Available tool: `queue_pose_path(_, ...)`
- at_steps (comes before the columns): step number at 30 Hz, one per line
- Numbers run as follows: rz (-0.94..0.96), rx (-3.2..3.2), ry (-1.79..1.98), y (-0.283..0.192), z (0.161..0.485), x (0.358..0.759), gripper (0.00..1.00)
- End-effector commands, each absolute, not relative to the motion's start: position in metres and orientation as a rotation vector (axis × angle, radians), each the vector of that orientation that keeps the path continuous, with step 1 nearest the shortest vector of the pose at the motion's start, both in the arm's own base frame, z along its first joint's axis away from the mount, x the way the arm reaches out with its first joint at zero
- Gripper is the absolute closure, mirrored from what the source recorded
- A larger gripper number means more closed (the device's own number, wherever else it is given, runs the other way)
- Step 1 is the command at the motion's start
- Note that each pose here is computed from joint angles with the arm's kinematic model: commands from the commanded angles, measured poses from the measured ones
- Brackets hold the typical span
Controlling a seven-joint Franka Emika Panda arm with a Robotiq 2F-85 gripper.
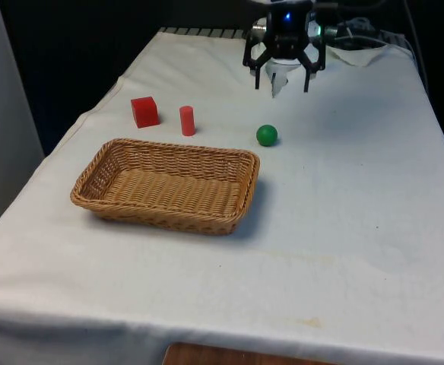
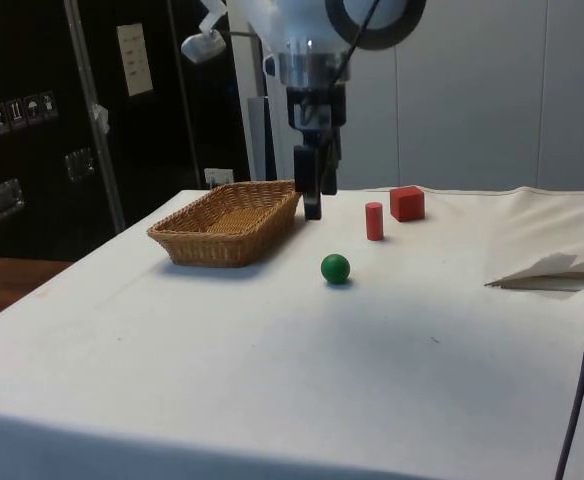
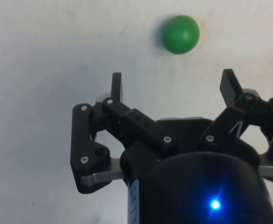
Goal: Pick up the object to the left of the cylinder and place it into the basket.
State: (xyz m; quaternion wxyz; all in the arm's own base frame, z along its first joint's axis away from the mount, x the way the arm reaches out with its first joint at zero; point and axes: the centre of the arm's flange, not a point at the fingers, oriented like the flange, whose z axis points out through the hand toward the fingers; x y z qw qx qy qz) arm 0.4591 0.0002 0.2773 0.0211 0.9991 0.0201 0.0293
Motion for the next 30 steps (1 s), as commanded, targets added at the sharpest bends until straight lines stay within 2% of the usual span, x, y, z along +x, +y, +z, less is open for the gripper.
queue_pose_path(1,0.107,3.098,0.065,-0.002,0.274,0.458,0.0)
queue_pose_path(15,0.132,3.062,0.06,-0.025,0.235,0.448,0.0)
queue_pose_path(30,0.136,3.067,0.042,-0.035,0.215,0.446,0.0)
